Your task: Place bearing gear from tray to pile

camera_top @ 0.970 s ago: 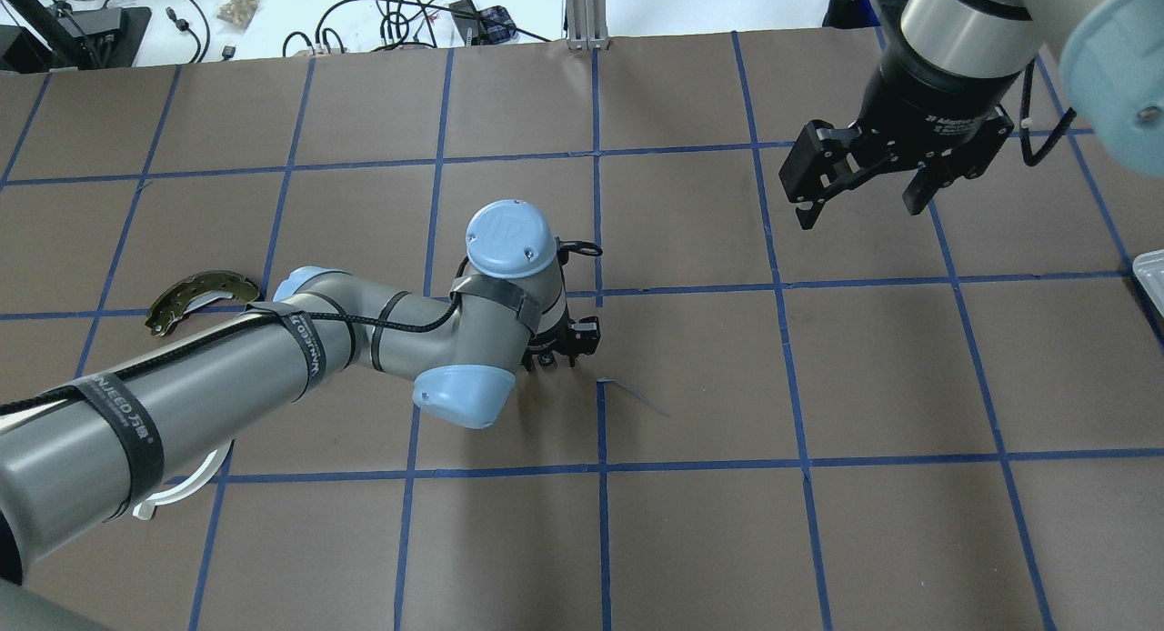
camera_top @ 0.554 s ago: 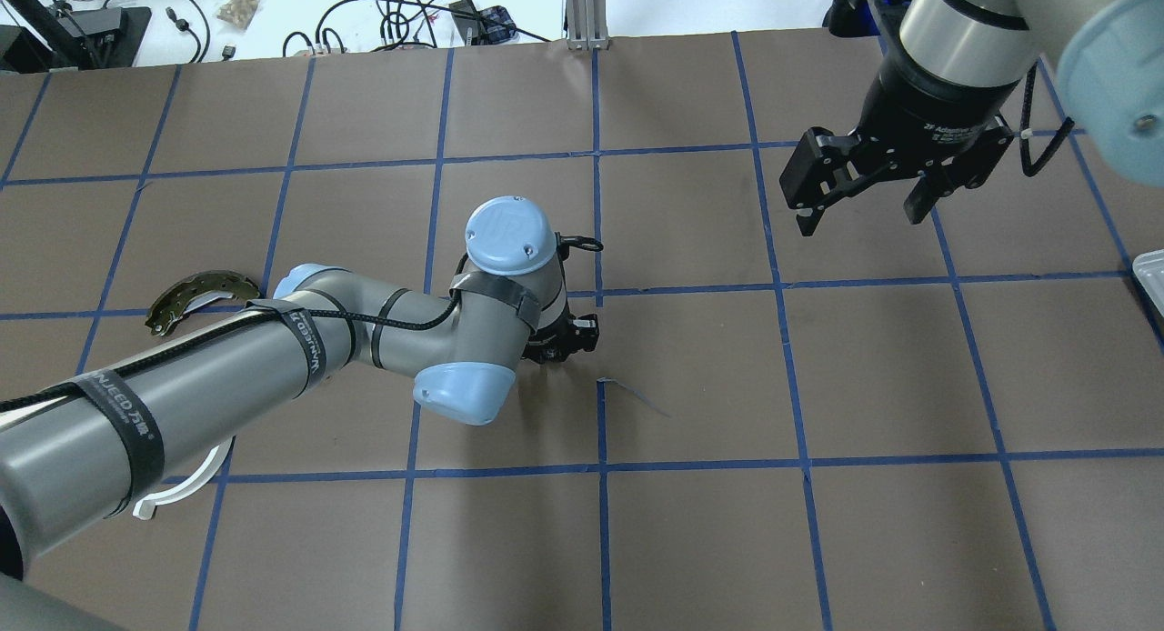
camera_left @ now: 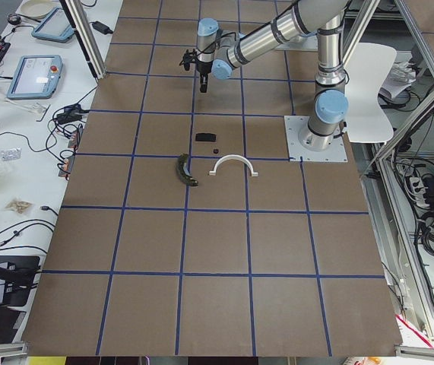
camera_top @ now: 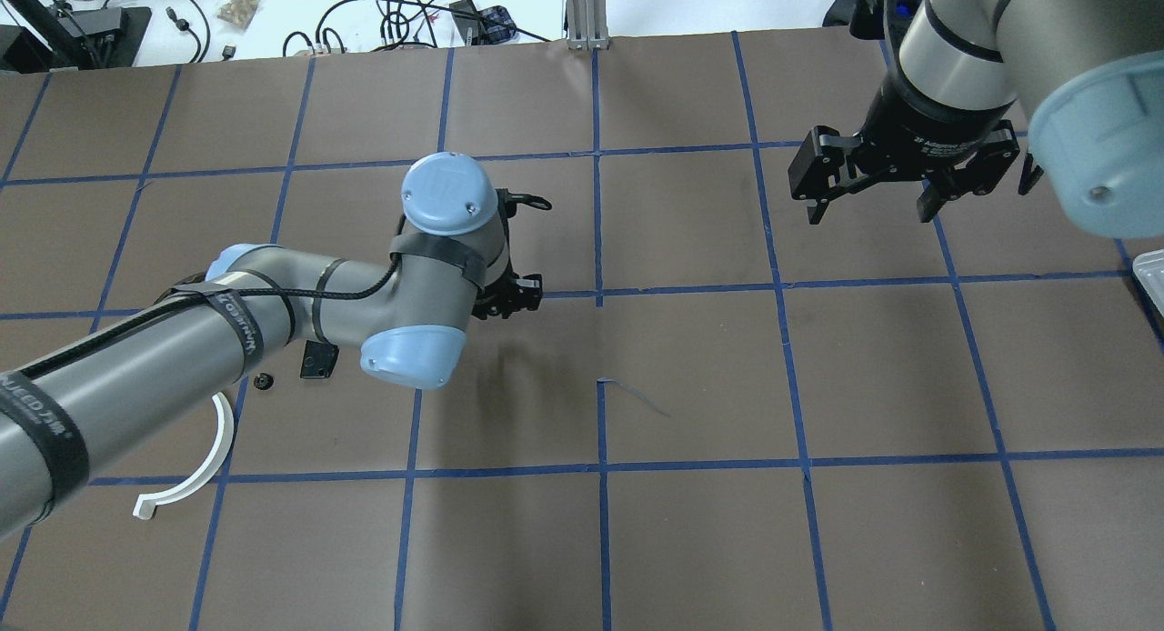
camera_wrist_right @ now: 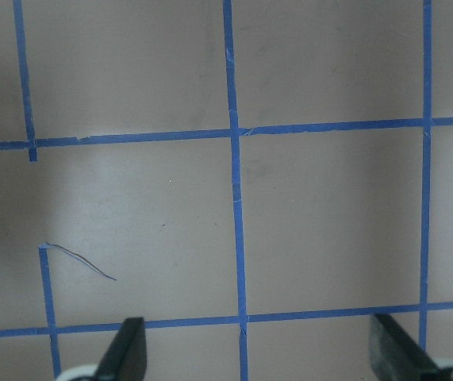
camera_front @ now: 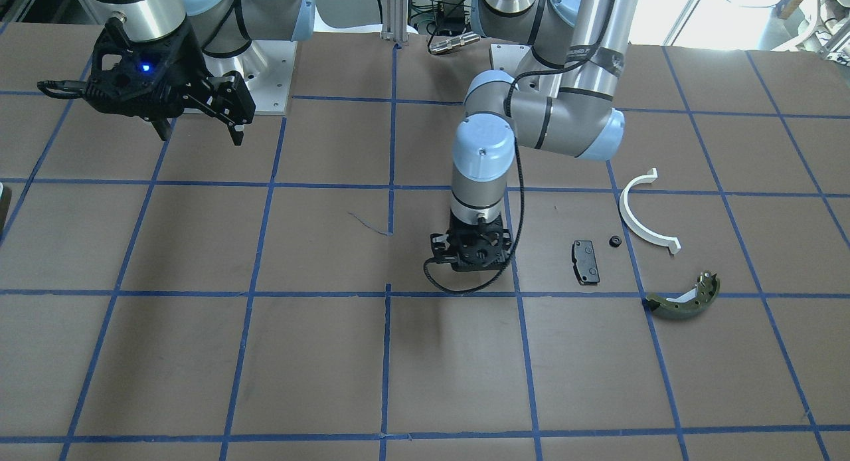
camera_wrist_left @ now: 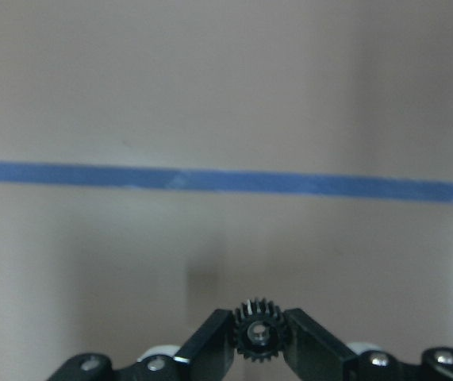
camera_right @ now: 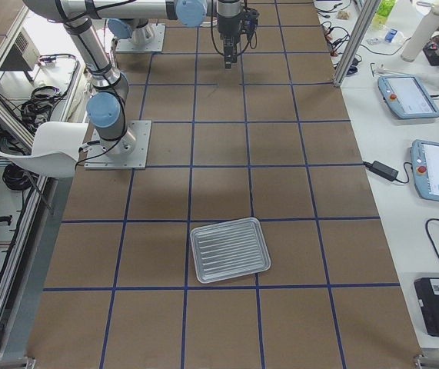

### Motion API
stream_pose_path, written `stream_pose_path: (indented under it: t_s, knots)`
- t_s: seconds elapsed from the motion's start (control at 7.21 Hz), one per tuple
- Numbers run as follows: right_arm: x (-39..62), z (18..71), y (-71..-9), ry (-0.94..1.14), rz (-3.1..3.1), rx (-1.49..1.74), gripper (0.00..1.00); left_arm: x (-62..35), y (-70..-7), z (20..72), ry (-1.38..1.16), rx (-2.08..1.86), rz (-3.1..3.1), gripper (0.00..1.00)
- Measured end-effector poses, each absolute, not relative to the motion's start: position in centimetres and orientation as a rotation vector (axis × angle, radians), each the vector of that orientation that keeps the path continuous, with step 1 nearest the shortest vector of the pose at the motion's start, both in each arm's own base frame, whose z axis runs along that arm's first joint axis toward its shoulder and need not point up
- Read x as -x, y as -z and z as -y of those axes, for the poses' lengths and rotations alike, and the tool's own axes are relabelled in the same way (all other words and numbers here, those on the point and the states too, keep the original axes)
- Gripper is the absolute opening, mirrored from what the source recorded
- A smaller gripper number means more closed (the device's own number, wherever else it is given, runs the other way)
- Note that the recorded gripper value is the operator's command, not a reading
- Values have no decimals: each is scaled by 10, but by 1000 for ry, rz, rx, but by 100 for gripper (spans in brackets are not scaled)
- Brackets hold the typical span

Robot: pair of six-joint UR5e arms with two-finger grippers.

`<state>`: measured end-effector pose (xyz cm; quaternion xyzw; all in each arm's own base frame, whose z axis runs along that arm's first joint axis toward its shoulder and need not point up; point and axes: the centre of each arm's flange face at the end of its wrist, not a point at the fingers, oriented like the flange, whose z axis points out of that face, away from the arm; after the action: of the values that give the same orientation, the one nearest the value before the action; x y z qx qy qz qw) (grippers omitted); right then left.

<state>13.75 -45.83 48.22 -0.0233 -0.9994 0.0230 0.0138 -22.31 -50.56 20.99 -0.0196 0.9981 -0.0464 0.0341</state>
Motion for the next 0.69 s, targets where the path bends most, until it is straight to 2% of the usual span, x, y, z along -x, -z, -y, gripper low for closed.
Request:
stream_pose_path:
  t_s: [0.69]
  knots:
    - [-139, 455, -486, -103, 3118, 77, 100, 14, -215, 536, 12, -146, -3037, 0]
